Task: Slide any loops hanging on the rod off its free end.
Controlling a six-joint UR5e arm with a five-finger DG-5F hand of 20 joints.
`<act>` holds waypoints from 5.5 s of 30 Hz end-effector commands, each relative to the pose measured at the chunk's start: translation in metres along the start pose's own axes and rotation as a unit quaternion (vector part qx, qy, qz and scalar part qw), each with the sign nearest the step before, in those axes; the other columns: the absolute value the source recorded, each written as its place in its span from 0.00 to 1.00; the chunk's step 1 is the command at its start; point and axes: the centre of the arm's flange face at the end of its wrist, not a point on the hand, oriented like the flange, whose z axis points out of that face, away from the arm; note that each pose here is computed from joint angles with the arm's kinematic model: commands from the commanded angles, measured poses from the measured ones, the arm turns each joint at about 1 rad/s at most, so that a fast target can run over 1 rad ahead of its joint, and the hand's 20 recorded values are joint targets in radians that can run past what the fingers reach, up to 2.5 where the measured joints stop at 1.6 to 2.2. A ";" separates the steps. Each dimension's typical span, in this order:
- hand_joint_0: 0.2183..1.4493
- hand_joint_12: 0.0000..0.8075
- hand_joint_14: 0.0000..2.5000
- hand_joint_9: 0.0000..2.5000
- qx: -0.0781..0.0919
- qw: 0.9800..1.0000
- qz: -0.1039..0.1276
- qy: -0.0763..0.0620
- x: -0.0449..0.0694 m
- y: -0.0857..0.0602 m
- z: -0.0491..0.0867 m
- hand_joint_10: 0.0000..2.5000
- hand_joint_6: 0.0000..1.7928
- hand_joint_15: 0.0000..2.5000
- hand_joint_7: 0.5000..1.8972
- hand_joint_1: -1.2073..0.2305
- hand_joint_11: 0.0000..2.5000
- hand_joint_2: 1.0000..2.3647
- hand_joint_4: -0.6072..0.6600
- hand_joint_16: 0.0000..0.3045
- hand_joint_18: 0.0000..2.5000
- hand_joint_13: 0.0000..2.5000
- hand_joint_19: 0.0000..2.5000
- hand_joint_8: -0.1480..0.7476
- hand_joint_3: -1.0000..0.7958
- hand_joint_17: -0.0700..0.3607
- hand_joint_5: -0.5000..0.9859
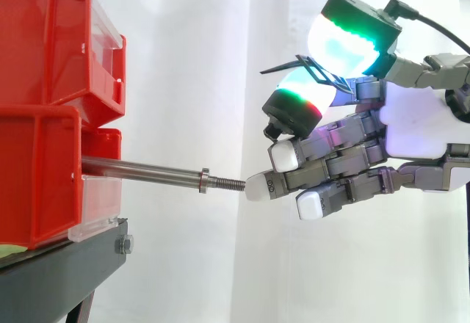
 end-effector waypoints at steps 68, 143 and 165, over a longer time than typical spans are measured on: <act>0.33 0.41 0.00 0.33 0.080 0.992 0.096 -0.018 0.007 -0.013 -0.018 0.01 0.45 0.02 0.52 0.29 0.19 0.01 0.58 0.15 0.26 0.21 0.18 0.48 0.40 0.41 0.22; 0.31 0.39 0.00 0.33 0.123 0.988 0.095 -0.017 0.002 0.011 -0.016 0.01 0.44 0.02 0.51 0.37 0.17 0.00 0.60 0.15 0.26 0.21 0.17 0.48 0.28 0.40 0.24; 0.41 0.40 0.00 0.25 0.121 0.988 0.096 -0.016 0.002 0.011 -0.016 0.01 0.46 0.00 0.44 0.28 0.16 0.00 0.59 0.15 0.23 0.18 0.15 0.45 0.29 0.41 0.19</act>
